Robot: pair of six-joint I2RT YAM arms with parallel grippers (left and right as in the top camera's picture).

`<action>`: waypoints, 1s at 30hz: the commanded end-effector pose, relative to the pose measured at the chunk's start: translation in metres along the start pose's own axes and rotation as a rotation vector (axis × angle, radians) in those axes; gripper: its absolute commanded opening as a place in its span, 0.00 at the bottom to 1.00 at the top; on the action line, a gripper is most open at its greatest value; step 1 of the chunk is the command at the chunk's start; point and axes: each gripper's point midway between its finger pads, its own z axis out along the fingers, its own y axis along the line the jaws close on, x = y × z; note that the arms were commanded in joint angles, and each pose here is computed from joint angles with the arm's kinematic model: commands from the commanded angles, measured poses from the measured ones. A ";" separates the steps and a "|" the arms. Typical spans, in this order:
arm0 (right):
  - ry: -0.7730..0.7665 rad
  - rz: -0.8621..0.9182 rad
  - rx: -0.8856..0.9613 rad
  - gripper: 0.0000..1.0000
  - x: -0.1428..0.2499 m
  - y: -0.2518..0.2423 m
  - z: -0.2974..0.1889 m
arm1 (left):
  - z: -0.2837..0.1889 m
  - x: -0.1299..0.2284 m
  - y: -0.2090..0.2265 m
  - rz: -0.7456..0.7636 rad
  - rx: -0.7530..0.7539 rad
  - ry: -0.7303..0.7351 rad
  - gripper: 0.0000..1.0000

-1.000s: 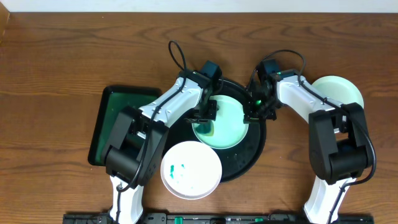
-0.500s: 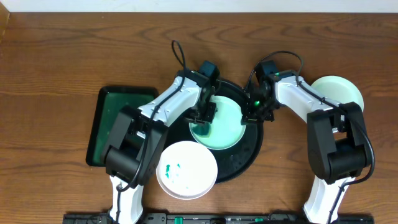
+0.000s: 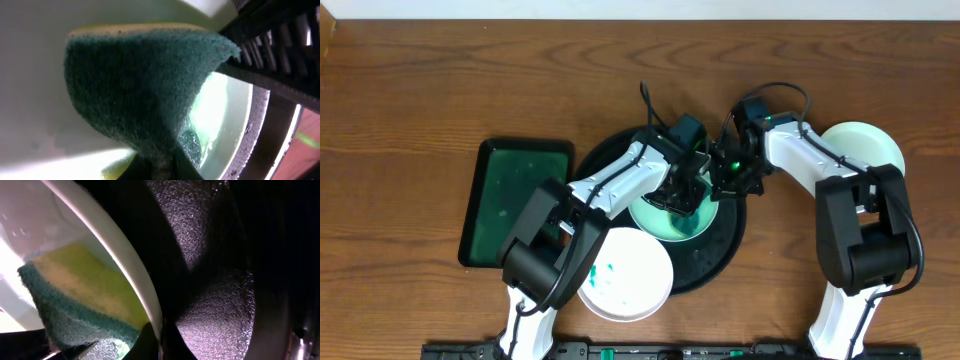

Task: Clean dirty plates on tray and stack at the side
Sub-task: 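Scrub the centered plate with the sponge while the right gripper holds it, then rub the sponge around the plate surface with the left gripper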

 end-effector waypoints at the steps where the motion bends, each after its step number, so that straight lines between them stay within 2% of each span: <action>1: 0.070 0.029 0.104 0.01 0.016 -0.025 0.022 | 0.018 -0.011 -0.005 -0.042 0.055 -0.027 0.07; 7: 0.082 0.034 0.107 0.01 0.019 -0.025 0.022 | 0.004 -0.040 0.056 -0.147 -0.149 -0.158 0.07; 15: 0.084 0.043 0.113 0.01 0.019 -0.026 0.022 | -0.024 -0.046 0.132 -0.279 -0.324 -0.221 0.07; 22: 0.084 0.043 0.116 0.01 0.019 -0.027 0.022 | -0.040 -0.022 0.177 -0.386 -0.413 -0.161 0.07; 30: 0.084 0.043 0.116 0.01 0.019 -0.027 0.022 | -0.047 0.014 0.192 -0.425 -0.512 -0.032 0.07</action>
